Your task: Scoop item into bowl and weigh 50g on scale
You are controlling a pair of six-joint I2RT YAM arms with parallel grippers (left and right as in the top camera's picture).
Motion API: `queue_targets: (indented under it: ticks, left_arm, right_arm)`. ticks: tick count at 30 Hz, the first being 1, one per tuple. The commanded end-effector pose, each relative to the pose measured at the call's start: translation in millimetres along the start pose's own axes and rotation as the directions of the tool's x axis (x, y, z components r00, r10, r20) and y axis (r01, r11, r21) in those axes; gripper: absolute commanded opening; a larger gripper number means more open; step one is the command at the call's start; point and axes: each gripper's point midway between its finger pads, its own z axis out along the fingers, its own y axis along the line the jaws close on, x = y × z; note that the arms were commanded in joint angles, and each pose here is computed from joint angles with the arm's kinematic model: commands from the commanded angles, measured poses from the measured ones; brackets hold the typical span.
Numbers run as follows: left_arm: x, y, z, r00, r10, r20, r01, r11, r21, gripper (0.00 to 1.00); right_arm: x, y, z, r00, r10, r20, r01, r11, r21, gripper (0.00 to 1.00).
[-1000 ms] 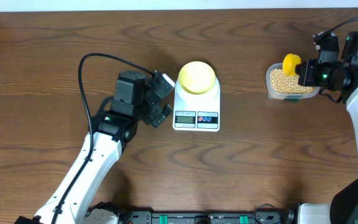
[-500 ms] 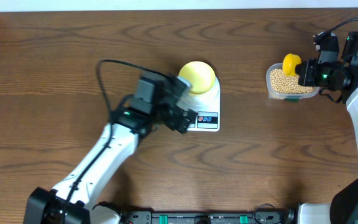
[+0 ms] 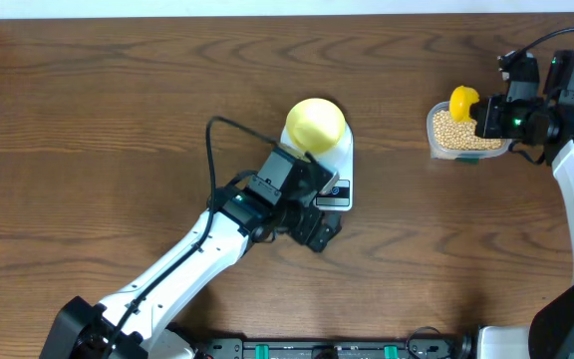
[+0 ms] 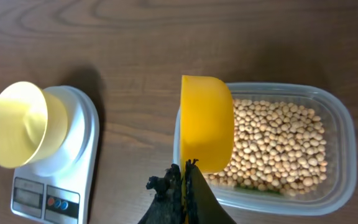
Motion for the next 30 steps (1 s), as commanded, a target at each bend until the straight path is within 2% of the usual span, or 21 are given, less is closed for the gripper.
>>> queue_targets:
  ticks: [1,6,7,8,9,10,14,18,22,30]
  left_arm:
    - [3,-4,-3,0.997,-0.076,-0.016,0.076,0.997,0.015,0.97]
    - [3,-7,-3,0.997,-0.075,-0.018,0.075,0.997,0.026,0.98]
    - [3,-6,-3,0.997,-0.071,-0.019,0.071,0.997,0.026,0.78]
    - [3,-6,-3,0.998,-0.061,-0.017,0.062,0.998,0.025,0.38]
    - [1,-4,-3,0.999,-0.048,-0.007,0.048,0.999,0.015,0.12]
    - [-4,2,-3,0.999,-0.037,0.015,0.037,0.999,-0.020,0.08]
    - [-43,26,-7,0.985,0.013,0.172,0.016,0.987,-0.162,0.08]
    - [-75,28,-7,0.955,0.078,0.287,-0.024,0.982,-0.186,0.08]
    - [-83,34,5,0.948,0.126,0.293,-0.066,0.976,-0.209,0.08]
    - [-67,56,36,0.970,0.134,0.201,-0.076,0.959,-0.272,0.08]
  right_arm:
    - [-8,13,-4,0.999,-0.043,0.020,0.043,0.999,-0.025,0.01]
    - [-7,19,-2,0.998,-0.055,0.017,0.056,0.998,-0.034,0.01]
    - [-7,20,-2,0.998,-0.057,0.017,0.058,0.998,-0.035,0.01]
    - [-7,20,-2,0.998,-0.058,0.016,0.059,0.998,-0.036,0.01]
    - [-7,21,-2,0.998,-0.060,0.016,0.060,0.998,-0.037,0.01]
    - [-7,21,-2,0.998,-0.059,0.016,0.060,0.998,-0.037,0.01]
    - [-7,22,-1,0.998,-0.060,0.015,0.060,0.997,-0.038,0.01]
    - [-7,21,-1,0.998,-0.061,0.015,0.061,0.998,-0.034,0.01]
    - [-7,24,-1,0.998,-0.064,0.013,0.064,0.997,-0.041,0.01]
    - [-6,25,0,0.998,-0.068,0.012,0.069,0.997,-0.041,0.01]
